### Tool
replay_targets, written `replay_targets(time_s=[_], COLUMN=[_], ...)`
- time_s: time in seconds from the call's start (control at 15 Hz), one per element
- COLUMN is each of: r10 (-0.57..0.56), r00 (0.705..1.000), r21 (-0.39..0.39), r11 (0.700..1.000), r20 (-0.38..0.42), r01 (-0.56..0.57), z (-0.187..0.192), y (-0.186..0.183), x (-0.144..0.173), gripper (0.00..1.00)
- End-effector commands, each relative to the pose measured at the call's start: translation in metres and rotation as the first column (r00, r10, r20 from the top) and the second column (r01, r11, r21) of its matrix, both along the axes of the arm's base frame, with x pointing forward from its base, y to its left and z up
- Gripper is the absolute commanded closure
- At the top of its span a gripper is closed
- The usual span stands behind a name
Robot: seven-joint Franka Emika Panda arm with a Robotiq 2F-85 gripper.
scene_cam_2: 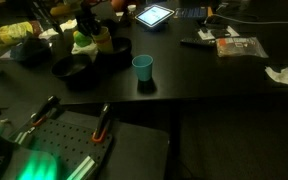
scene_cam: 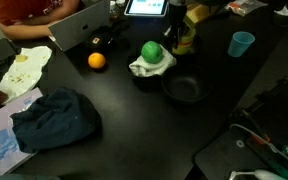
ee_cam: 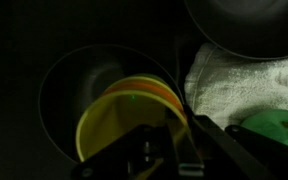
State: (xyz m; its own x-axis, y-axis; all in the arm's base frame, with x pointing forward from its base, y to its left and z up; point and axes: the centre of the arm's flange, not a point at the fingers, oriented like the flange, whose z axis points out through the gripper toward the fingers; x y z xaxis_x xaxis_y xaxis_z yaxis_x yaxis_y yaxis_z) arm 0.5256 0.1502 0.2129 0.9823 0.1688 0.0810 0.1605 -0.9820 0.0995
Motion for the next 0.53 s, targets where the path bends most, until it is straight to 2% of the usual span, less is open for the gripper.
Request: replay_targets(time_s=[0.0,0.2,0.27,0.33,0.47], r10=[0.038,0.058,0.062,0.058,0.049], r00=[0.999,0.998,0.998,0.998,0.999], r21=[-0.005,-0.035,-0.044,-0.048,-0.054], r11=[0.999,0.998,0.997,0.997,0.997], r20=[0.01,0.01,0.01,0.006,-0.001], r01=[-0.038,-0.058,-0.061,-0.057,-0.049], z=[-0.0034,-0.005,-0.0054,-0.005,-0.0026], y=[0.0051,0.0056,0.0055,0.005,0.0041], x=[0.0144,0.0181,0.0188,0.0195,0.0207], gripper=[0.95,0.93,0.68,0.65,0.51])
